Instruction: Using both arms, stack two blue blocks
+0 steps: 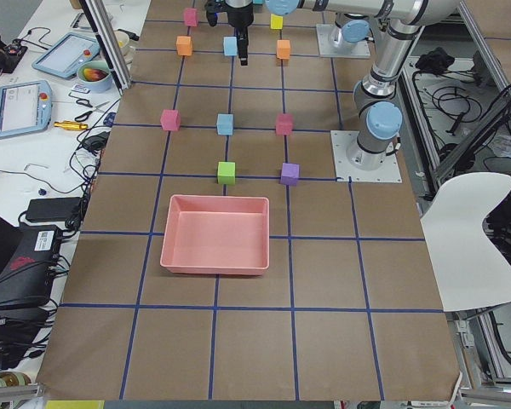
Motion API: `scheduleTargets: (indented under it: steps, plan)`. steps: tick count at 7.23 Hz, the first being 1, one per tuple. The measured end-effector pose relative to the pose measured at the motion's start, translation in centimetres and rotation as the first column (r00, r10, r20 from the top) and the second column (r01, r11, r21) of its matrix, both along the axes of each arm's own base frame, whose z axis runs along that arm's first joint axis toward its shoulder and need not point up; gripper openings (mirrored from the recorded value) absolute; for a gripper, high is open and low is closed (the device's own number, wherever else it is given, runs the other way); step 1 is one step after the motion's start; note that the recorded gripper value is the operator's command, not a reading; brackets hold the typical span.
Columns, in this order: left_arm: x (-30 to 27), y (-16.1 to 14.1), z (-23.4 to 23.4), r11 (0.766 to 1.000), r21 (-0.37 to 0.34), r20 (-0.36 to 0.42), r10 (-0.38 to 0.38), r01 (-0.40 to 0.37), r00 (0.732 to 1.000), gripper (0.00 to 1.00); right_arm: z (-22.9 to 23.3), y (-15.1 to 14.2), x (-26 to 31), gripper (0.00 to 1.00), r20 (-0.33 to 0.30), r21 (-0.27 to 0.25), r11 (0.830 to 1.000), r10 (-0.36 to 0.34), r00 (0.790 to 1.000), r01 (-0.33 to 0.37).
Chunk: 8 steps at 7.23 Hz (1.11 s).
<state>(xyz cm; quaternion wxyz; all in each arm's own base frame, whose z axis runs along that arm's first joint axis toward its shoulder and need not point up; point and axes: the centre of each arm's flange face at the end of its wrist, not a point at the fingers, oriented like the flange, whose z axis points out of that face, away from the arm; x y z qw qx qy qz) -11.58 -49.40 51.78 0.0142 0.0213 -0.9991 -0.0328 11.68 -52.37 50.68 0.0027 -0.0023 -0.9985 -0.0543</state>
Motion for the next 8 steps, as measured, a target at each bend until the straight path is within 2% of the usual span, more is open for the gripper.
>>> scheduleTargets:
  steps: [8]
  plan:
    - [-0.12,-0.03,-0.70,1.000,0.013,-0.006,-0.010,0.010,1.000,1.00,0.00,-0.01,-0.12,1.00,-0.003,0.000,1.000,0.000,1.000,0.000]
